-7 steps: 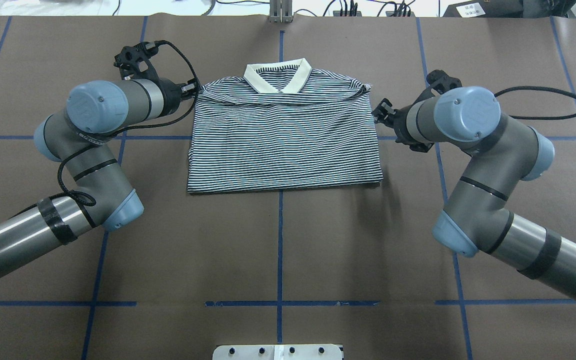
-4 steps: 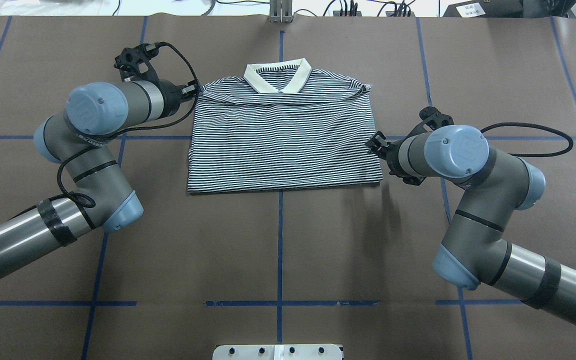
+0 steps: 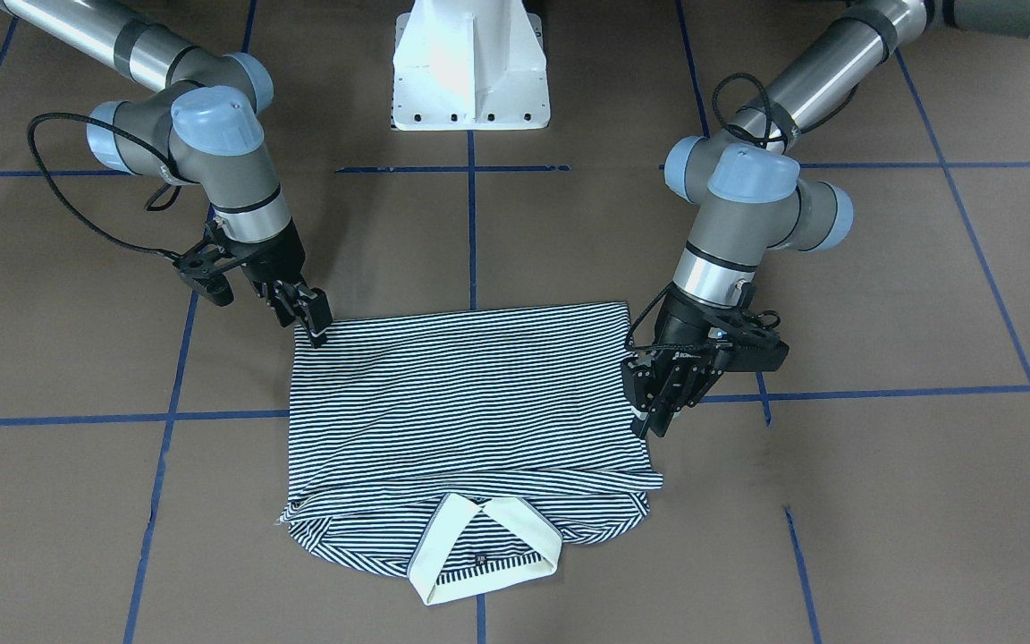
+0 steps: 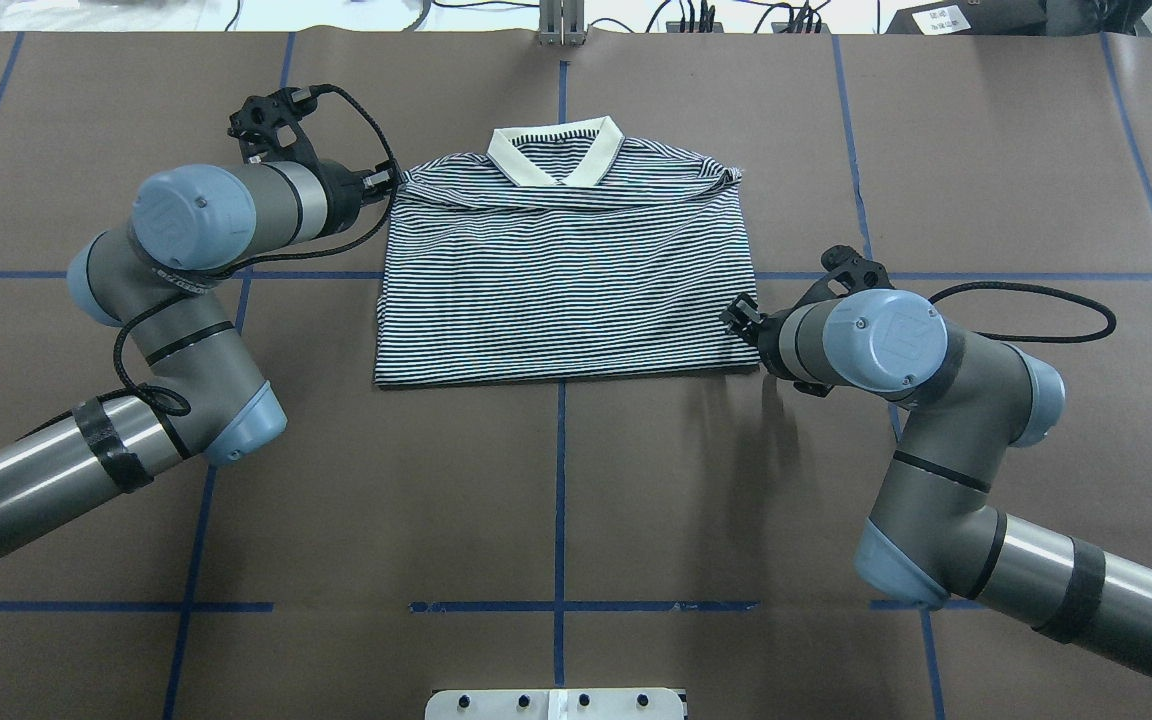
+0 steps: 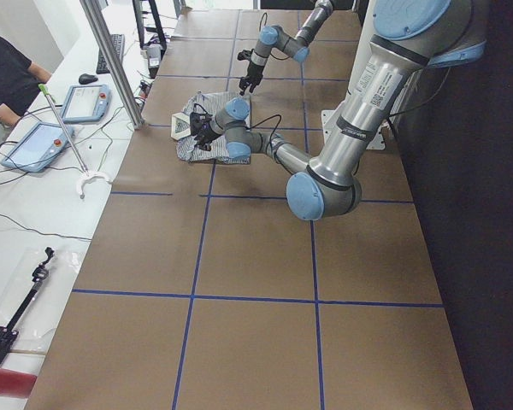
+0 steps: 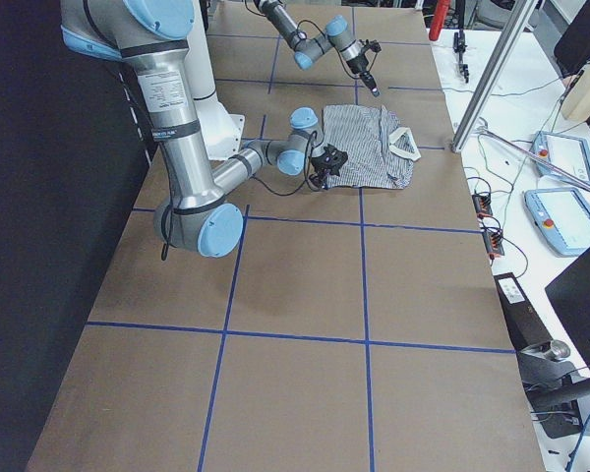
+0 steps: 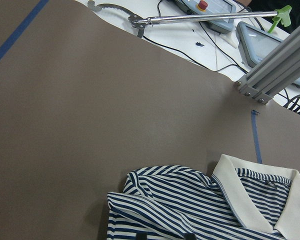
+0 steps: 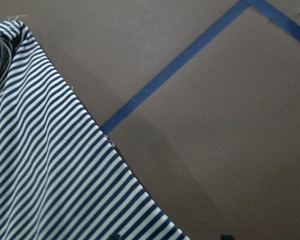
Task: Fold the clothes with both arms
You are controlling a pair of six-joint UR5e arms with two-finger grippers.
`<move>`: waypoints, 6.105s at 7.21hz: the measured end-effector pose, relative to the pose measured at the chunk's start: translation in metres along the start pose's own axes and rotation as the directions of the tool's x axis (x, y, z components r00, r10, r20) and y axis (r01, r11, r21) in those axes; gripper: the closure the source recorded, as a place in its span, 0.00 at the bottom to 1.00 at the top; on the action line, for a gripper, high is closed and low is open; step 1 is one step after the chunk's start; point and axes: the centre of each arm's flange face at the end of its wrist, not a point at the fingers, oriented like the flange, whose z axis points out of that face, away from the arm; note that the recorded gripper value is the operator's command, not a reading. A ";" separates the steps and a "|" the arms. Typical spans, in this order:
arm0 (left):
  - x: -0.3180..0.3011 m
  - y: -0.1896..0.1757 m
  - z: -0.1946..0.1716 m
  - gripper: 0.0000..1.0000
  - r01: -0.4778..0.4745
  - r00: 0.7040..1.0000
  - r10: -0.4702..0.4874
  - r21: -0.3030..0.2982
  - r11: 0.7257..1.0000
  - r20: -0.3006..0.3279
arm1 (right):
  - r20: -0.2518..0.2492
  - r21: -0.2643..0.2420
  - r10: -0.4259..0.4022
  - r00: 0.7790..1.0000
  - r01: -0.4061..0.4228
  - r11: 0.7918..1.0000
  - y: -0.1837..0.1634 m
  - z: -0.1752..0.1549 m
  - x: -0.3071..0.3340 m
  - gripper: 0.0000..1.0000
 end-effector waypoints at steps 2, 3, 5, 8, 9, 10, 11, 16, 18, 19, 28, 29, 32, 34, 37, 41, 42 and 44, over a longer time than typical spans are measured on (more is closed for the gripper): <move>0.000 0.000 0.000 0.63 0.000 1.000 0.000 -0.001 1.000 0.000 | -0.006 0.004 -0.001 1.000 0.001 1.000 0.000 0.002 0.004 1.00; 0.002 0.000 -0.001 0.63 0.001 1.000 -0.001 -0.001 1.000 -0.004 | -0.008 0.006 -0.001 1.000 0.001 1.000 -0.001 0.002 0.006 1.00; 0.005 0.000 -0.002 0.62 0.001 1.000 -0.001 0.000 1.000 -0.011 | -0.004 0.003 -0.001 1.000 0.001 1.000 0.000 -0.002 0.007 1.00; 0.016 0.005 -0.011 0.60 0.006 0.999 -0.006 -0.007 1.000 -0.036 | 0.023 -0.067 -0.011 1.000 0.013 0.998 0.027 -0.056 0.047 1.00; 0.023 0.012 -0.015 0.60 0.024 0.998 -0.025 -0.017 1.000 -0.050 | 0.010 -0.112 -0.041 0.999 0.042 0.993 0.051 -0.082 0.083 1.00; 0.033 0.022 -0.022 0.60 0.045 0.997 -0.047 -0.032 0.998 -0.069 | -0.006 -0.171 -0.088 0.996 0.085 0.982 0.078 -0.116 0.122 1.00; 0.043 0.035 -0.031 0.60 0.066 0.993 -0.070 -0.053 0.996 -0.093 | -0.013 -0.250 -0.124 0.992 0.117 0.961 0.100 -0.161 0.151 1.00; 0.055 0.078 -0.078 0.60 0.180 0.969 -0.201 -0.145 0.973 -0.142 | -0.035 -0.411 -0.239 0.970 0.204 0.889 0.159 -0.226 0.200 0.00; 0.050 0.123 -0.118 0.53 0.211 0.965 -0.240 -0.231 0.950 -0.107 | 0.015 -0.284 -0.202 0.979 0.198 0.938 0.142 -0.216 0.186 0.00; 0.049 0.156 -0.135 0.50 0.227 0.967 -0.250 -0.272 0.935 -0.051 | 0.070 -0.199 -0.153 0.986 0.164 0.966 0.121 -0.210 0.160 0.00; 0.037 0.288 -0.123 0.47 0.196 0.969 -0.140 -0.287 0.938 0.204 | 0.096 -0.094 -0.097 0.991 0.106 0.990 0.016 -0.152 0.059 0.00; 0.038 0.290 -0.120 0.48 0.194 0.969 -0.137 -0.286 0.938 0.207 | 0.093 -0.093 -0.098 0.991 0.107 0.990 0.016 -0.150 0.059 0.00; 0.036 0.292 -0.116 0.50 0.191 0.968 -0.132 -0.284 0.940 0.215 | 0.083 -0.082 -0.098 0.992 0.105 0.991 0.013 -0.145 0.062 0.00; 0.035 0.291 -0.115 0.55 0.191 0.967 -0.132 -0.281 0.941 0.217 | 0.081 -0.078 -0.097 0.992 0.104 0.992 0.013 -0.143 0.062 0.00; 0.034 0.289 -0.113 1.00 0.195 0.966 -0.136 -0.276 0.941 0.220 | 0.078 -0.077 -0.097 0.992 0.103 0.992 0.012 -0.143 0.063 0.00; 0.039 0.254 -0.116 1.00 0.184 0.970 -0.137 -0.245 0.952 0.200 | 0.084 -0.076 -0.096 0.992 0.102 0.992 0.011 -0.146 0.062 0.00; 0.042 0.231 -0.121 1.00 0.128 0.979 -0.085 -0.237 0.963 0.184 | 0.087 -0.076 -0.095 0.992 0.102 0.992 0.011 -0.147 0.061 0.00; 0.041 0.163 -0.111 1.00 0.038 0.985 -0.008 -0.172 0.984 0.174 | 0.088 -0.076 -0.094 0.992 0.101 0.992 0.010 -0.148 0.061 0.00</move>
